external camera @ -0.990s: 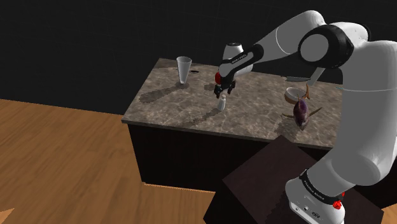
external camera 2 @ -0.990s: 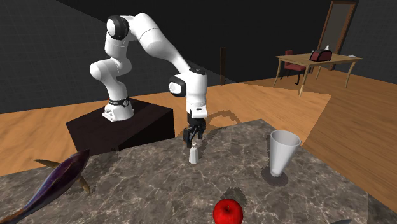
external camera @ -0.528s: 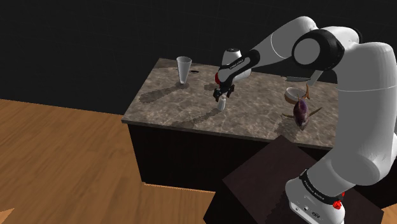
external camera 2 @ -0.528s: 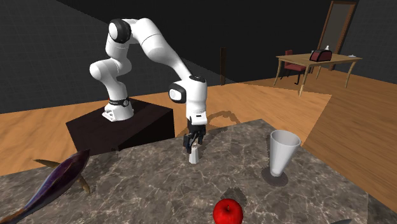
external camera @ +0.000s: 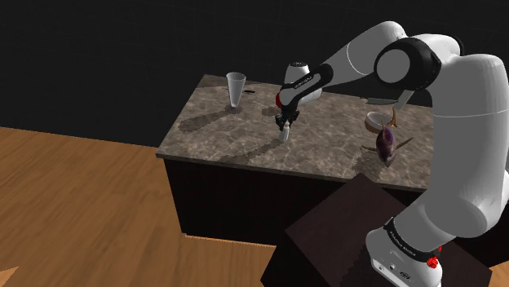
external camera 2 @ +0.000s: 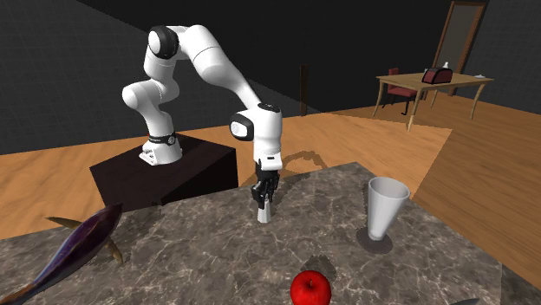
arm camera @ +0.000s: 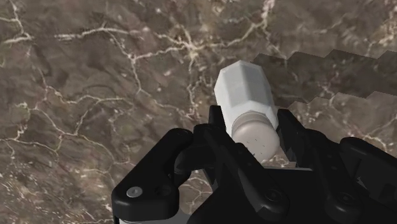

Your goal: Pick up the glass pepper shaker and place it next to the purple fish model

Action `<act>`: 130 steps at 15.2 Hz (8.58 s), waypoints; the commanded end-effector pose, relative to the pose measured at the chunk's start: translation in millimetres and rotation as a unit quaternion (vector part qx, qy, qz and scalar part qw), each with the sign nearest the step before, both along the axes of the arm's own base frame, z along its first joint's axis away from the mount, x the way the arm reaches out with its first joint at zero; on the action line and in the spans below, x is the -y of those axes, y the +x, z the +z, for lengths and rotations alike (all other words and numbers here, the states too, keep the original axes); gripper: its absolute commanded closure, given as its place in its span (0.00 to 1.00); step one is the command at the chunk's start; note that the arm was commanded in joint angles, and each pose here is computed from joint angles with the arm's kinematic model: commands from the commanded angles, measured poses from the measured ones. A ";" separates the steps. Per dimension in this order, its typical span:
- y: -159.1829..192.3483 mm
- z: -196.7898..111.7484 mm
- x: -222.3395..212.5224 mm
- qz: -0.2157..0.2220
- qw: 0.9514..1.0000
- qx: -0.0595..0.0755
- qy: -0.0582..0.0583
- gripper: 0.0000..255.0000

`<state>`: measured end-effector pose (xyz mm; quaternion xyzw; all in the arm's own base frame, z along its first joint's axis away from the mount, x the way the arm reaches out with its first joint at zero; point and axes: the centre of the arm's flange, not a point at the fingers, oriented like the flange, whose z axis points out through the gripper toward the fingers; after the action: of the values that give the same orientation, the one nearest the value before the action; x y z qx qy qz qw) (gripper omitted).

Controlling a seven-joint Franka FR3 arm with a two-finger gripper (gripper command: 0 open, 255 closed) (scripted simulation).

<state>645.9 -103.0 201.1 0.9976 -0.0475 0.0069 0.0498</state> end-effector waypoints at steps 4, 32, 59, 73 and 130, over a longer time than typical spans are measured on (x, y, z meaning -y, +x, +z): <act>-0.1 -0.3 0.0 0.000 1.000 0.000 0.000 1.00; -0.1 126.4 0.0 0.000 1.000 0.000 0.000 1.00; -55.5 241.9 35.9 0.000 1.000 0.000 0.000 1.00; -210.6 241.9 136.4 0.000 1.000 0.000 0.000 1.00; -571.0 115.3 369.8 0.000 1.000 0.000 0.000 1.00</act>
<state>74.7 -472.6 321.4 0.9977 -0.0472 0.0065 0.0492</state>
